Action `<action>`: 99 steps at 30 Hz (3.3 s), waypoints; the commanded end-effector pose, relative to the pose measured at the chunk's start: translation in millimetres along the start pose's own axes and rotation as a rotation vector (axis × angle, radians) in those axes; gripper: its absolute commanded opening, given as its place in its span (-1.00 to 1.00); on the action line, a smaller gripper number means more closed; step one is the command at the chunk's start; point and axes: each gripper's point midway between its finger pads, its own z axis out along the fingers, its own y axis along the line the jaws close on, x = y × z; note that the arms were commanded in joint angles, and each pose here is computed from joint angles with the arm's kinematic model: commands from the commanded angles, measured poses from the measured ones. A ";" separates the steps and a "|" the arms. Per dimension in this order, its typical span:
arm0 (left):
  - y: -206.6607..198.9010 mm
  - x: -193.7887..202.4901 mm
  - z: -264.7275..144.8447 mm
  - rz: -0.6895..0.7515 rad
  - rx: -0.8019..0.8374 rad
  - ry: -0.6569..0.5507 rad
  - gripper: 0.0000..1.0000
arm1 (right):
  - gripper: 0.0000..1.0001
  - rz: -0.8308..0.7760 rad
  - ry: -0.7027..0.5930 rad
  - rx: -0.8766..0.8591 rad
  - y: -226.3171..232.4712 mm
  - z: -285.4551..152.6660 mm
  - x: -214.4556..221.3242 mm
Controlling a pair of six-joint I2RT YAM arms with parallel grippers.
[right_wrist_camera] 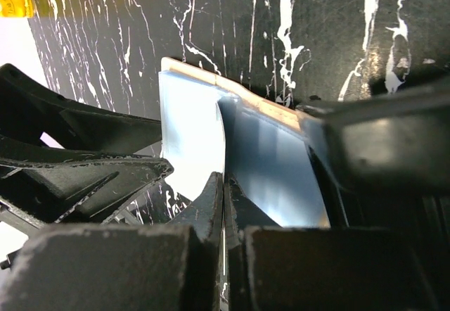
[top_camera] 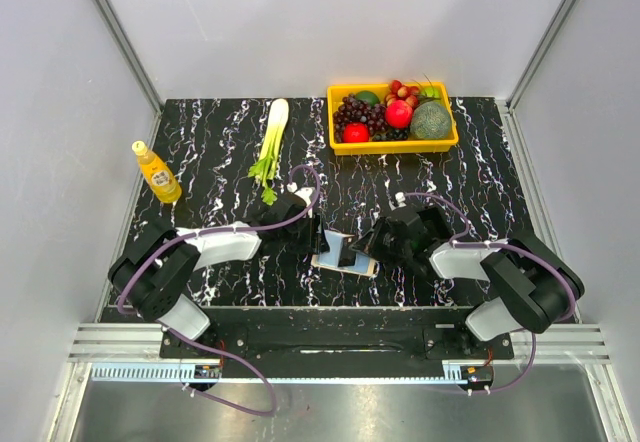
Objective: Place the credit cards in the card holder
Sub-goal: Insert the credit card into the card holder.
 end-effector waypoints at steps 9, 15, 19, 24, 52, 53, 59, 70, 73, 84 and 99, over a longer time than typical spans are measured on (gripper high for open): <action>17.0 29.3 3.9 -0.001 -0.043 0.096 0.01 | -1.00 -0.045 -0.089 0.029 -4.8 -1.3 -15.1; 16.2 40.8 6.1 0.007 -0.024 0.123 -0.04 | -1.00 -0.046 -0.123 0.045 -10.5 -3.1 -18.9; 15.8 49.2 6.4 0.011 -0.024 0.144 -0.06 | -1.00 -0.037 -0.070 0.021 -7.9 6.0 -9.9; 13.4 47.2 7.4 -0.010 -0.019 0.127 -0.06 | -0.99 -0.060 0.005 0.007 -6.9 8.7 9.2; 13.2 37.9 10.9 -0.025 -0.054 0.126 -0.21 | -0.89 0.013 0.027 0.071 -8.3 -3.7 15.6; 13.8 37.4 11.0 -0.026 -0.056 0.124 -0.20 | -0.89 0.031 0.043 0.060 -6.6 -0.7 18.3; 11.3 37.4 11.3 -0.028 -0.046 0.127 -0.17 | -0.74 0.029 0.044 0.053 -5.1 0.7 18.5; 11.8 37.8 10.5 -0.025 -0.049 0.128 -0.17 | -0.23 -0.006 -0.006 0.136 -10.2 -17.2 7.2; 12.3 38.4 10.6 -0.025 -0.049 0.128 -0.17 | -0.24 -0.031 -0.029 0.166 -12.0 -24.6 2.0; 5.8 35.6 10.5 -0.024 -0.022 0.128 -0.23 | -0.69 -0.037 0.039 0.180 -11.5 -11.4 9.0; -1.7 33.8 10.2 -0.025 0.013 0.129 -0.25 | -0.41 -0.040 0.081 0.156 -2.4 2.3 16.3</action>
